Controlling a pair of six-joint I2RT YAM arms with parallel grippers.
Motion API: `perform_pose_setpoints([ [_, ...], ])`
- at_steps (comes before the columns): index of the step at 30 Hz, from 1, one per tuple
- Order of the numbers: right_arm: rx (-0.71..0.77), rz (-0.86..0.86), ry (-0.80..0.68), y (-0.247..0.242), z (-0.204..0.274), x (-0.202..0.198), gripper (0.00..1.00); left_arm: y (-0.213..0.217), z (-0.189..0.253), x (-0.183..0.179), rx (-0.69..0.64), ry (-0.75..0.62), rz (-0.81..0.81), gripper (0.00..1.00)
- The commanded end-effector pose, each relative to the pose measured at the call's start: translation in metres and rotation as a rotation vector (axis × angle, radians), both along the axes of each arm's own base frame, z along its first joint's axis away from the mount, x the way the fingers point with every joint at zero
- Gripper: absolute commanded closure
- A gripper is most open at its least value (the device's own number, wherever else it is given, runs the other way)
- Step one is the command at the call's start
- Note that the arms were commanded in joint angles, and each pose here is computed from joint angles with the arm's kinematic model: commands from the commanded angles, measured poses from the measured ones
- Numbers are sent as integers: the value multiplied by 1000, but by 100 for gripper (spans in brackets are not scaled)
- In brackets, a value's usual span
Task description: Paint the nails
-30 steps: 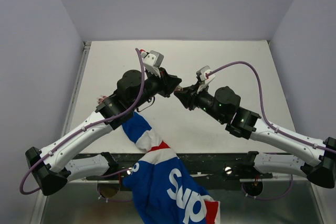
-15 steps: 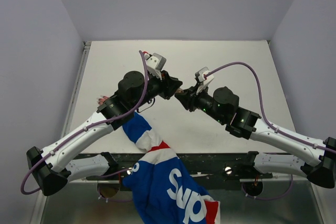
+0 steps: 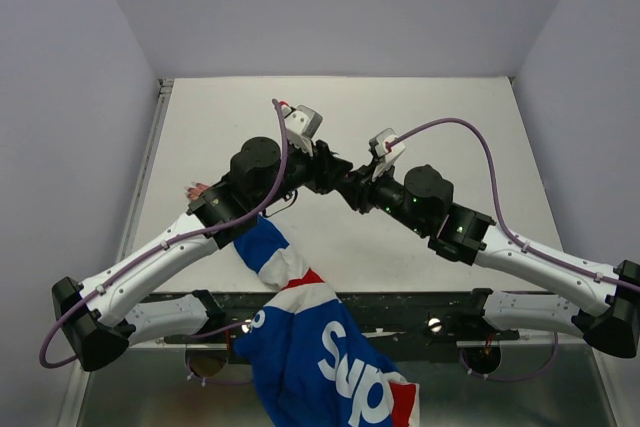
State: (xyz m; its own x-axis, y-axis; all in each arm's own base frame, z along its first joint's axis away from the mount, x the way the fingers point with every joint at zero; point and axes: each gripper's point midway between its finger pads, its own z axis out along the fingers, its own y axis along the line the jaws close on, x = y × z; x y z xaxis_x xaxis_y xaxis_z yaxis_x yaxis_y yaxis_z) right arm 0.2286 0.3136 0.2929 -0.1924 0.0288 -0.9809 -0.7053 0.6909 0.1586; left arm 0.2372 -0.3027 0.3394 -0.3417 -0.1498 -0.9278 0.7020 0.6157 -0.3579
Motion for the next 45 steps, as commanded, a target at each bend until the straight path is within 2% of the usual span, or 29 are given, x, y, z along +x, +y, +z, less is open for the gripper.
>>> perform_pose_setpoints([
  [1,60,29,-41,9,27,-2,99,0,1,0,22,-2,17,50],
  [5,59,32,-40,10,27,-1,99,0,0,4,30,1,36,54],
  [9,59,32,-40,10,27,-2,99,0,1,4,18,-6,44,68],
  [15,63,31,-34,10,25,-3,99,2,-2,3,21,-6,46,99],
  [18,69,41,-29,10,25,-5,99,0,-4,-1,16,-12,20,100],
  [26,140,146,-34,8,40,-18,99,-9,3,-36,-47,-49,-194,100],
  [29,171,256,-19,9,44,-30,99,-11,-1,-53,-52,-43,-306,100],
  [35,256,454,-34,5,65,-56,99,0,12,-81,-159,-67,-495,100],
  [45,355,755,-108,-2,102,-101,99,10,34,-144,-190,-65,-899,100],
])
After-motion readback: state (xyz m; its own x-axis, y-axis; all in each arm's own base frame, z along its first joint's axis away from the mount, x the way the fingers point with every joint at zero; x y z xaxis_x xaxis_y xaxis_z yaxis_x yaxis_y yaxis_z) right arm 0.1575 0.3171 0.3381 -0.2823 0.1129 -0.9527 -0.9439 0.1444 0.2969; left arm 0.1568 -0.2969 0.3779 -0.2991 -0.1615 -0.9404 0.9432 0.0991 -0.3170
